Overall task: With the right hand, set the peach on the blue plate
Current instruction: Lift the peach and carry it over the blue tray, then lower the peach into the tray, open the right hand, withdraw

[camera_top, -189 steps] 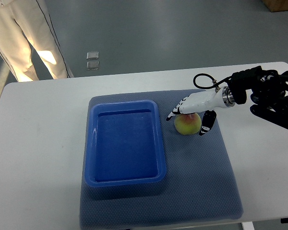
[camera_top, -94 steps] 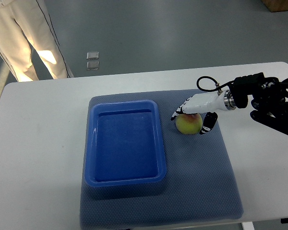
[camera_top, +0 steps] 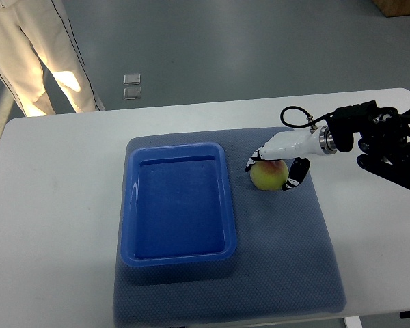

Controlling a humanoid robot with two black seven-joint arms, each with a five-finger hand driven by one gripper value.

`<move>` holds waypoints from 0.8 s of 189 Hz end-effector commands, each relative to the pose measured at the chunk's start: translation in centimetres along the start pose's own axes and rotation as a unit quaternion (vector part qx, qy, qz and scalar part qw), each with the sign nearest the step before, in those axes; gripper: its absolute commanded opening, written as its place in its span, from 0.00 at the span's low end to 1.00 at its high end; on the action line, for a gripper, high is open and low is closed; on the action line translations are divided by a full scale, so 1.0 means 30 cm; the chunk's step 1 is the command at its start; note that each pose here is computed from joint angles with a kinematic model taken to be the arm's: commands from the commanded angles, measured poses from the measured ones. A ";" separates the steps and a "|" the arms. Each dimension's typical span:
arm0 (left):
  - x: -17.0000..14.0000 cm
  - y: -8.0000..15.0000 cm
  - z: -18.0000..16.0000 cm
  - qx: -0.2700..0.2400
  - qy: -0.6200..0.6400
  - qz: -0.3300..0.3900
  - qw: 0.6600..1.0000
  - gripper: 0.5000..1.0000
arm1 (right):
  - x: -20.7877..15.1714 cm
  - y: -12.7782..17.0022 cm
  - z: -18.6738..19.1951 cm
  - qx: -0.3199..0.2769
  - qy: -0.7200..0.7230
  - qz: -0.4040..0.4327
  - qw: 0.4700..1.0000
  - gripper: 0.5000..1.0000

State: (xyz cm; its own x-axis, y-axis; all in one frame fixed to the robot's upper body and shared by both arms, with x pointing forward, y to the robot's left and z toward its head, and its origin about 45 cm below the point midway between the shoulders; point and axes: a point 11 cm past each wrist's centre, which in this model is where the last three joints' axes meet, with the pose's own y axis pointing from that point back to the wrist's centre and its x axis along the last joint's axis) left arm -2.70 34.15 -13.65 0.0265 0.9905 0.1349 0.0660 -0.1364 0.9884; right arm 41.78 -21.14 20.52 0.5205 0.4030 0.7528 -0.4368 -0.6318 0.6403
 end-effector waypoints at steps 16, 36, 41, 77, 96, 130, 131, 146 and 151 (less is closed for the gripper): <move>0.000 0.000 0.000 0.000 0.000 0.000 1.000 1.00 | 0.117 0.023 -0.002 -0.001 0.017 0.024 1.000 0.49; 0.000 0.000 0.000 0.000 0.000 0.000 1.000 1.00 | 0.172 0.028 -0.013 0.001 0.024 0.036 0.999 0.50; 0.000 0.000 0.000 0.000 0.000 0.000 1.000 1.00 | 0.184 0.012 -0.034 0.008 0.027 0.037 0.999 0.50; 0.000 0.000 0.000 0.000 0.000 0.000 1.000 1.00 | 0.215 -0.109 -0.187 0.062 0.042 0.039 0.996 0.51; 0.000 0.000 0.000 0.000 0.000 0.000 1.000 1.00 | 0.219 -0.155 -0.254 0.085 0.045 0.038 0.995 0.51; 0.000 0.000 0.000 0.000 0.000 0.000 1.000 1.00 | 0.212 -0.209 -0.333 0.110 0.046 0.035 0.992 0.54; 0.000 0.000 0.000 0.000 0.000 0.000 1.000 1.00 | 0.212 -0.209 -0.333 0.110 0.046 0.035 0.992 0.54; 0.000 0.000 0.000 0.000 0.000 0.000 1.000 1.00 | 0.173 -0.240 -0.358 0.112 0.037 0.030 0.993 0.56; 0.000 0.000 0.000 0.000 0.000 0.000 1.000 1.00 | 0.164 -0.247 -0.363 0.112 0.034 0.030 0.993 0.57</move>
State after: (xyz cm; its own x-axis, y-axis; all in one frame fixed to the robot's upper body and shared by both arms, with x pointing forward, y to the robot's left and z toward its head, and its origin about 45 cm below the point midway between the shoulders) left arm -2.70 34.15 -13.65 0.0265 0.9905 0.1349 0.0661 -0.1364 0.9884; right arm 40.39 -8.05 22.49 0.4265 0.4031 0.8097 -0.2958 -0.7838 0.5461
